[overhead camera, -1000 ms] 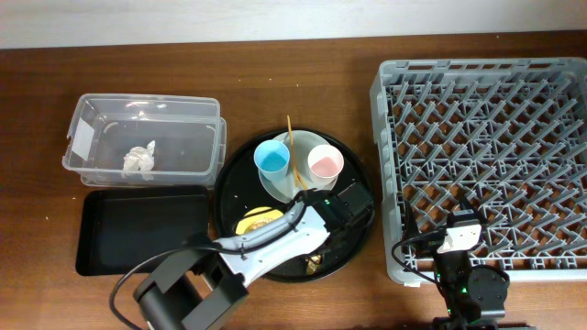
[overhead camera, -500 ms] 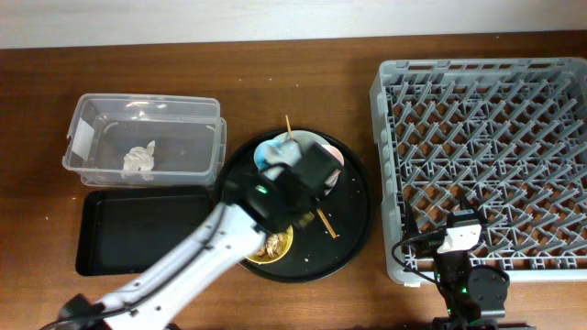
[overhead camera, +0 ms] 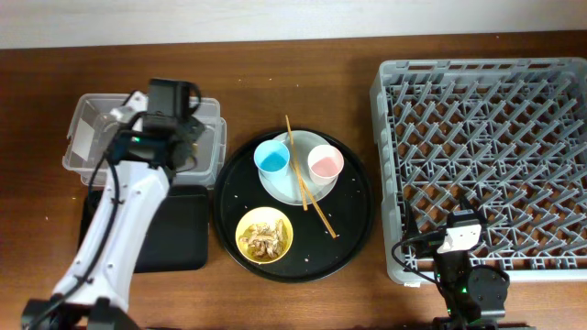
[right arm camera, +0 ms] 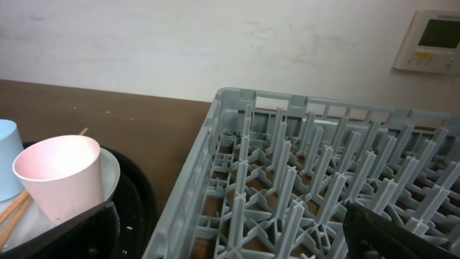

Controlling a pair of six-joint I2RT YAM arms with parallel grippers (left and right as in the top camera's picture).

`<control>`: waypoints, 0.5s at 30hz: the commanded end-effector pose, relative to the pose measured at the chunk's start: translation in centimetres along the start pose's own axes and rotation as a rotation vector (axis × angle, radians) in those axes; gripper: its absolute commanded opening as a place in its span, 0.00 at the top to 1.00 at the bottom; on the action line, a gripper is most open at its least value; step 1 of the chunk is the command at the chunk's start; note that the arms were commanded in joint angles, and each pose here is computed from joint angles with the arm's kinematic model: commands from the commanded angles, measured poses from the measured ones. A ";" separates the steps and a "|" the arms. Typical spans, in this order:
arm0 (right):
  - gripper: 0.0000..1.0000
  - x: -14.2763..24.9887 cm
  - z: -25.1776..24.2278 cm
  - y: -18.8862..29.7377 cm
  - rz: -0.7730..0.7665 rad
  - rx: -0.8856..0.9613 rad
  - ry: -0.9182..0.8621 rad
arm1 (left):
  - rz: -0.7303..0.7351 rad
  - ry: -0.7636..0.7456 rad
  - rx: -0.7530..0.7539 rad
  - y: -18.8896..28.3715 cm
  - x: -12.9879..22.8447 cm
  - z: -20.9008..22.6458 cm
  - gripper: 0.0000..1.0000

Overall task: Sort waste into correct bins and load items into the dishwasher rack
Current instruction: 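Drop the gold wrapper into the clear bin with the left gripper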

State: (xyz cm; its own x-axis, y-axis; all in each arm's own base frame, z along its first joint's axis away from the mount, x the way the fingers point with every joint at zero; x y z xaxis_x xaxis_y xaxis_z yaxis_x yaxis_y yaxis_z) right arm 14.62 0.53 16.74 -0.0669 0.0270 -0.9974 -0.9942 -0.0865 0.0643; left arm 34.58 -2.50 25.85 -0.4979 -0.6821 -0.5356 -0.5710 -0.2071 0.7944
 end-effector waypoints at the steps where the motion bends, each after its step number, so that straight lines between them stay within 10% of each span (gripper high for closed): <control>1: 0.02 0.2 0.0 0.0 0.001 -0.001 -0.008 | 0.054 0.002 -0.052 -3.1 -0.2 0.5 0.99; 4: 0.02 0.2 0.0 0.0 0.001 -0.001 -0.008 | 0.079 -0.002 -0.085 -5.1 0.2 0.6 0.97; 9: 0.02 0.2 0.0 0.0 0.001 -0.001 -0.008 | 0.069 0.001 -0.074 -5.3 0.1 0.4 0.36; 15: 0.02 0.2 0.0 0.0 0.001 -0.001 -0.008 | 0.047 -0.214 0.051 -2.3 -1.2 -0.6 0.28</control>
State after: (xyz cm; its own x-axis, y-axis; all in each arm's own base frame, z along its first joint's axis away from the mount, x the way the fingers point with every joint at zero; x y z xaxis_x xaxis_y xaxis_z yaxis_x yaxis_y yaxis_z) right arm 14.62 0.52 16.74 -0.0668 0.0270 -0.9974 -0.9942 -0.0858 0.0643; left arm 37.05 -1.39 20.89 -0.5767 -0.6635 -0.4767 -0.4705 -0.2074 0.8577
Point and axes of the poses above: each gripper's point midway between its finger pads, its own y axis back along the fingers, its own z axis along the line the jaws close on, x = y × z, the point moved 10 cm from there along y, back along the fingers, and after that the axes turned 6 degrees about -y, right-handed, at the moved point
